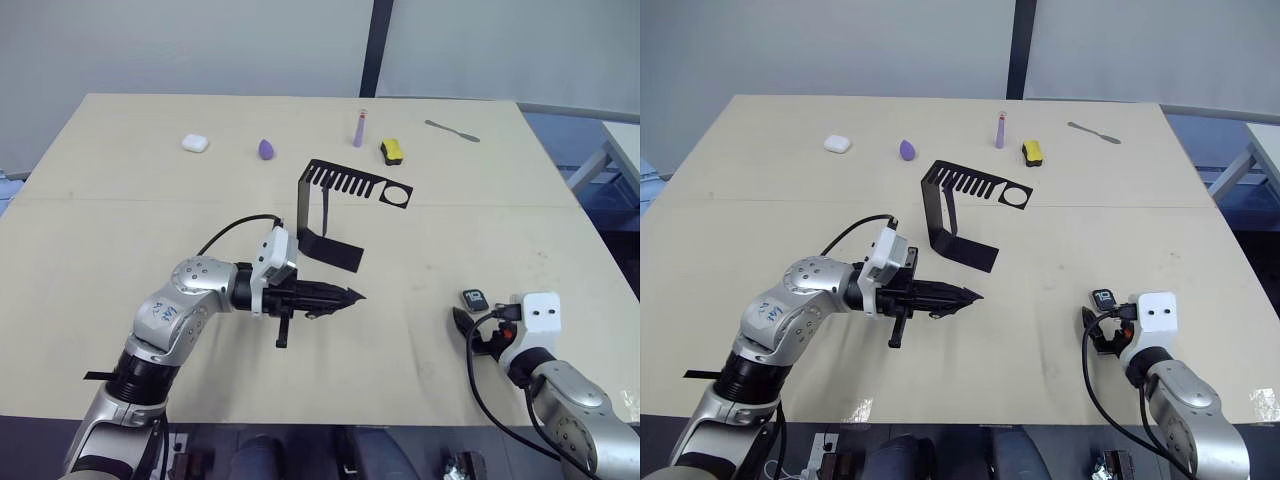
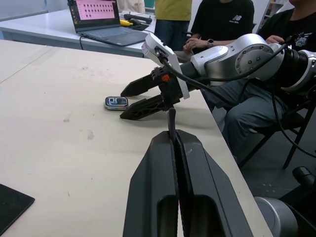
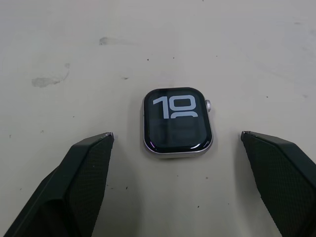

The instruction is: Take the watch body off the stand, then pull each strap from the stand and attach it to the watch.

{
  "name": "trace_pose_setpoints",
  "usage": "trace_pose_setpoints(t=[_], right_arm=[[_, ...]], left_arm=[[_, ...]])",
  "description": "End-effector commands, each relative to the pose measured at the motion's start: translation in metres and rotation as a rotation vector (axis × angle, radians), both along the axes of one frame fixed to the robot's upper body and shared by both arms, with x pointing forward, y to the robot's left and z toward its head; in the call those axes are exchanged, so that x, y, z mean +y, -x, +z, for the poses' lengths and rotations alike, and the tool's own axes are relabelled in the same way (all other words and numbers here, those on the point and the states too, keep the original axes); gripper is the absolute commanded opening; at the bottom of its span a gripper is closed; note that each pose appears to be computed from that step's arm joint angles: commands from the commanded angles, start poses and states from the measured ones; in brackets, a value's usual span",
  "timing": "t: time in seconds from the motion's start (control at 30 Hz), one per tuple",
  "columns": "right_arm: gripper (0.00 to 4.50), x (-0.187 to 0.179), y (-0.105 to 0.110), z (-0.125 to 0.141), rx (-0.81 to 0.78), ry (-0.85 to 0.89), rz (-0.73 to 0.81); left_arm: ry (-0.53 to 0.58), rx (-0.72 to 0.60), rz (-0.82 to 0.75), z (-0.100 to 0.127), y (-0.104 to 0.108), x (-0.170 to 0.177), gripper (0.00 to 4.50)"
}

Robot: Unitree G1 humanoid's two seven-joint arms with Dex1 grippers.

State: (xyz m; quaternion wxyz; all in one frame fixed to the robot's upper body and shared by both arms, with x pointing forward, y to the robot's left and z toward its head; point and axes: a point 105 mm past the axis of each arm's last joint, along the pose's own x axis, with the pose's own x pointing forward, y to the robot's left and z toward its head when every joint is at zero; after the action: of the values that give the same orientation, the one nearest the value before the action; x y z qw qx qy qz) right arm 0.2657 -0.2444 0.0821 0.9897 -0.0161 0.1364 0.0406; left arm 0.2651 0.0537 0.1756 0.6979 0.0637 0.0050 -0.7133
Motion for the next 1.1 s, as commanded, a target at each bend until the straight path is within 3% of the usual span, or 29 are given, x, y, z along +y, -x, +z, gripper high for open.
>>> trace_pose_setpoints(t=[0.03, 0.1, 0.13, 0.27, 1.1], right_arm=[[4.39, -0.0066, -0.0011, -0.0005, -0.004, 0.011, -0.039], [4.39, -0.0054, -0.0027, -0.0002, -0.01, 0.005, -0.039], [4.16, -0.0047, -0.0032, -0.0002, -0.012, 0.003, -0.039], [2.62, -0.0045, -0.0041, -0.0008, -0.012, 0.002, -0.042], [2.62, -0.002, -0.0094, -0.0045, -0.006, -0.019, -0.051]], left_arm=[[0.012, -0.038, -0.024, 0.0074, 0.0068, -0.0049, 0.0], [0.014, -0.038, -0.024, 0.0077, 0.0069, -0.0058, 0.0], [0.014, -0.038, -0.024, 0.0079, 0.0071, -0.0063, 0.0], [0.017, -0.037, -0.024, 0.0086, 0.0071, -0.0073, 0.0], [0.022, -0.038, -0.009, 0.0108, 0.0033, -0.007, 0.0]])
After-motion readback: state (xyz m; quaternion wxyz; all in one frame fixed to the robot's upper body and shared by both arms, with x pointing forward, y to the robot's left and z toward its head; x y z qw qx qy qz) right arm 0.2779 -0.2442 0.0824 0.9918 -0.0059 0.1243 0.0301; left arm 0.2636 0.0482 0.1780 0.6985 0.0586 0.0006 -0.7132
